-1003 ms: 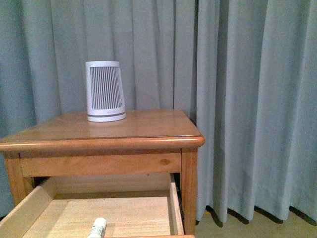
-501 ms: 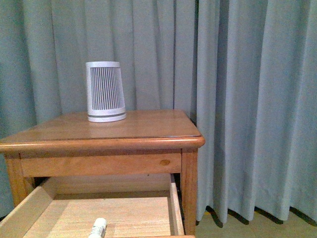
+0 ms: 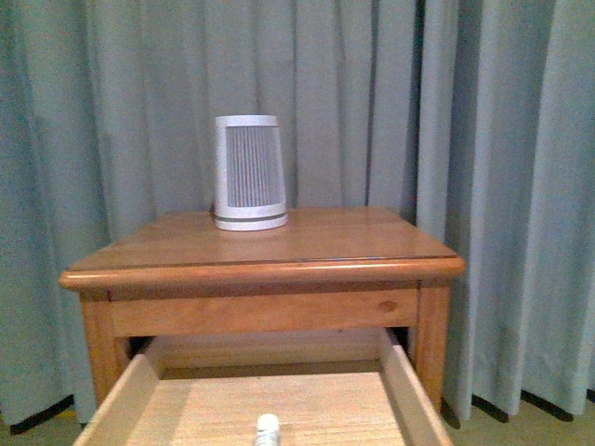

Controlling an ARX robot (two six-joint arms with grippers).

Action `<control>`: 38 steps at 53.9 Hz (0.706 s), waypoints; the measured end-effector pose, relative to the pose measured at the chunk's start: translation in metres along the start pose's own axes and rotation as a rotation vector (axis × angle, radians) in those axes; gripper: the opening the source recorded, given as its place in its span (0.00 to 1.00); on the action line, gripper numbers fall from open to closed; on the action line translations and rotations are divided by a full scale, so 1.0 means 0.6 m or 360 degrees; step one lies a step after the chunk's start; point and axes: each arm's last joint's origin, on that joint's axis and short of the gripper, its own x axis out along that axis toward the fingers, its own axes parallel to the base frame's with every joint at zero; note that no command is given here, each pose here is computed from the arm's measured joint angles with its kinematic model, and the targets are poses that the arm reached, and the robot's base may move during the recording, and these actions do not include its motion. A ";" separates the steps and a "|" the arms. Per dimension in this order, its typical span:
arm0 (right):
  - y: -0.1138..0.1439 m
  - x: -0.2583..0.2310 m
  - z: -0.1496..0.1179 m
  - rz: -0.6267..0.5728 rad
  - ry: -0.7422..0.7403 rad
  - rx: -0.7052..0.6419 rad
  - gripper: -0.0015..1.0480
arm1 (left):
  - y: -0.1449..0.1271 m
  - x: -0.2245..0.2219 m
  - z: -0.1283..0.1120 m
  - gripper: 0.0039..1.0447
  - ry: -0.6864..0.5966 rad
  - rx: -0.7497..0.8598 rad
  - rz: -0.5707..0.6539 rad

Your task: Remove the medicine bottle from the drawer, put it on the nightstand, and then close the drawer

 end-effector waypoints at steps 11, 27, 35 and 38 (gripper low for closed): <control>0.000 0.000 0.000 0.0009 0.0001 0.0000 0.93 | 0.000 0.000 0.000 0.31 -0.0004 0.0000 0.0009; 0.033 0.188 0.103 -0.0239 0.0411 0.0252 0.93 | 0.000 0.000 0.000 0.95 -0.0003 0.0004 0.0005; 0.078 0.317 0.103 -0.0155 0.0728 0.0209 0.93 | 0.000 0.000 0.000 0.94 -0.0003 0.0004 0.0005; 0.091 0.348 0.101 -0.0141 0.0781 0.0208 0.93 | 0.000 0.000 0.000 0.94 -0.0003 0.0004 0.0005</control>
